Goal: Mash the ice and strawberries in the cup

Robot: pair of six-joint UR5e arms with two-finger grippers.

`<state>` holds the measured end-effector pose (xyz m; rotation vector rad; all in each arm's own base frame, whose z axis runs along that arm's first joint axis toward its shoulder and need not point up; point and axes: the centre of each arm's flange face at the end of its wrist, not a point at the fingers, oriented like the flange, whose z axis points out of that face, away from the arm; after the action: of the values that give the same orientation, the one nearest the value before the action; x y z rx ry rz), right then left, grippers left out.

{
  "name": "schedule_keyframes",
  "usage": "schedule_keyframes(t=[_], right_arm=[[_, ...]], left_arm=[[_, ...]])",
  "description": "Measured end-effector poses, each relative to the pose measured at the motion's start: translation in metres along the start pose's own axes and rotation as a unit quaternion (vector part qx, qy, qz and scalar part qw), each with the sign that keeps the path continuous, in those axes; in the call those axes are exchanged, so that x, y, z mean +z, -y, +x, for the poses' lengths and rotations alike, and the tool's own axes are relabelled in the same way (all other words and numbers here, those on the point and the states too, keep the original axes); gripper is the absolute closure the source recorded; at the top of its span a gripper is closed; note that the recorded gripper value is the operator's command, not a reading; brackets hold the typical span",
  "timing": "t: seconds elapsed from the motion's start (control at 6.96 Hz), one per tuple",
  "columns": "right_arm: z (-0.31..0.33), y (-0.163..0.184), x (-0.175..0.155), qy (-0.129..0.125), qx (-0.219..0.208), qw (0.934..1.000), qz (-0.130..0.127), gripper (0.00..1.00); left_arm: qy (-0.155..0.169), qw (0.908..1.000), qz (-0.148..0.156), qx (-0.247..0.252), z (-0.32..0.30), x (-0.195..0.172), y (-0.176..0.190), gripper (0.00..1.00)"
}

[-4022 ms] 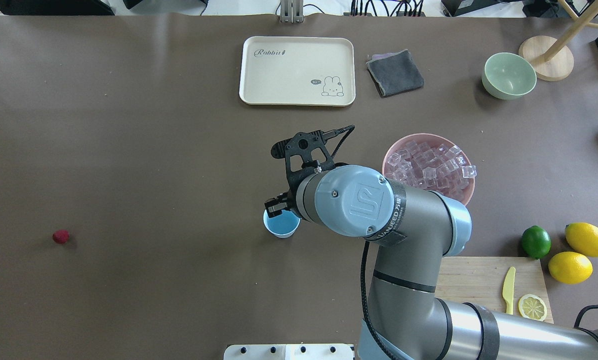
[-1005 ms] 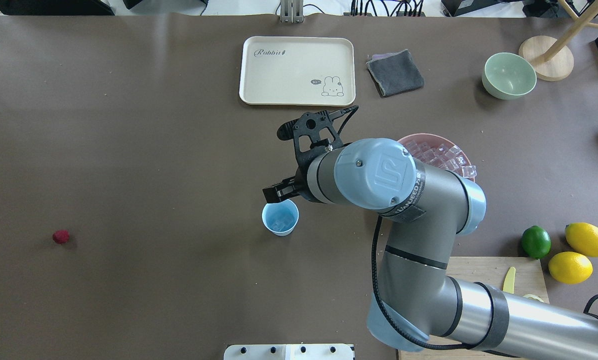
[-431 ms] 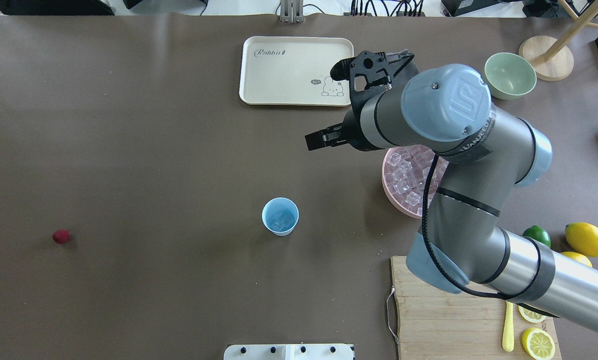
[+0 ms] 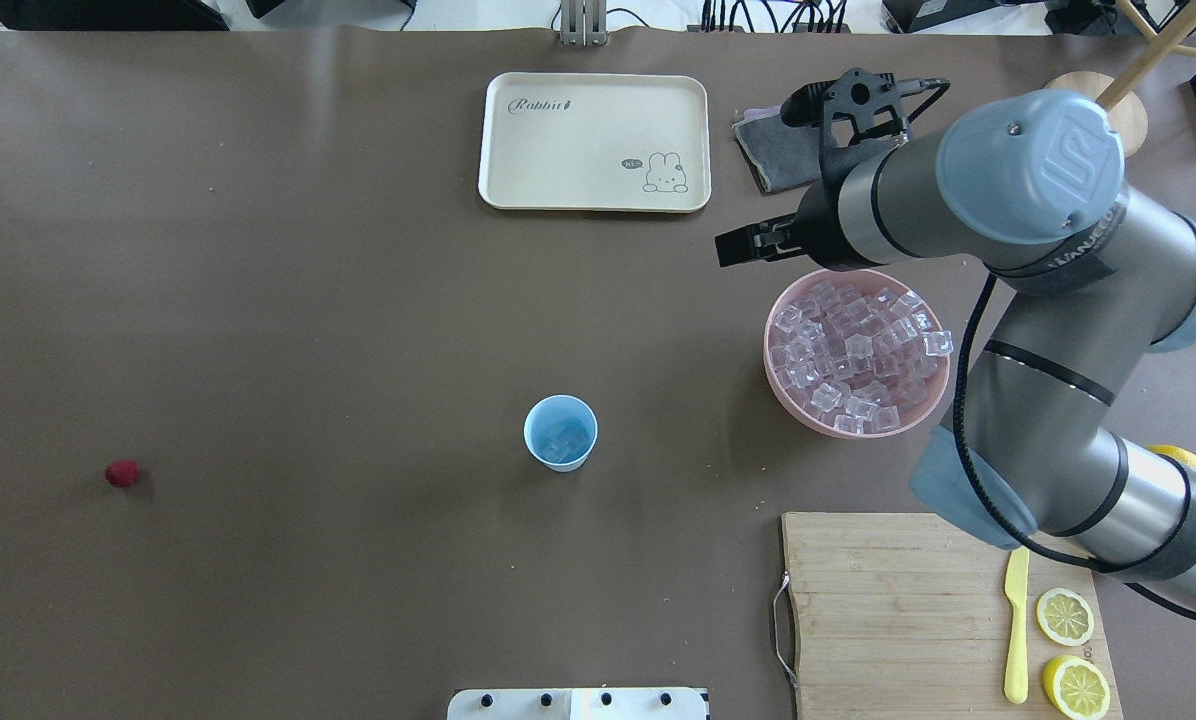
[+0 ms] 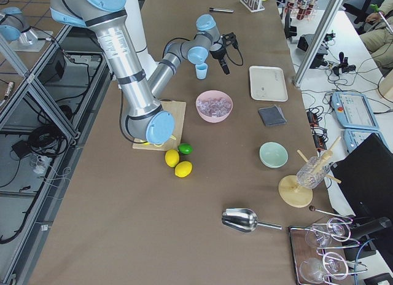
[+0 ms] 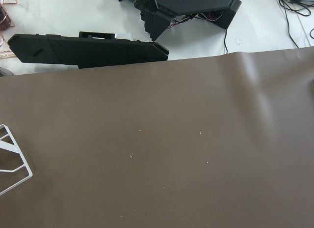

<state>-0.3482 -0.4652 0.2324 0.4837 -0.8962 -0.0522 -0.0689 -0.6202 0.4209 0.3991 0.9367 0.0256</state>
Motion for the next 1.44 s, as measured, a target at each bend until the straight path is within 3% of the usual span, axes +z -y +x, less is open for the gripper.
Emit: schedule_keyframes(t=[0.86, 1.15, 1.44], right_arm=[[0.161, -0.032, 0.006, -0.083, -0.043, 0.9935, -0.064, 0.01], [0.177, -0.045, 0.015, -0.097, -0.038, 0.9913, -0.08, 0.08], [0.175, -0.055, 0.028, -0.1, -0.04, 0.9897, -0.094, 0.04]], left_arm=[[-0.002, 0.9999, 0.008, 0.013, 0.013, -0.007, 0.001, 0.02], [-0.003, 0.9998, 0.011, 0.017, 0.017, -0.011, 0.001, 0.02], [-0.002, 0.9998, 0.012, 0.018, 0.018, -0.011, 0.001, 0.01]])
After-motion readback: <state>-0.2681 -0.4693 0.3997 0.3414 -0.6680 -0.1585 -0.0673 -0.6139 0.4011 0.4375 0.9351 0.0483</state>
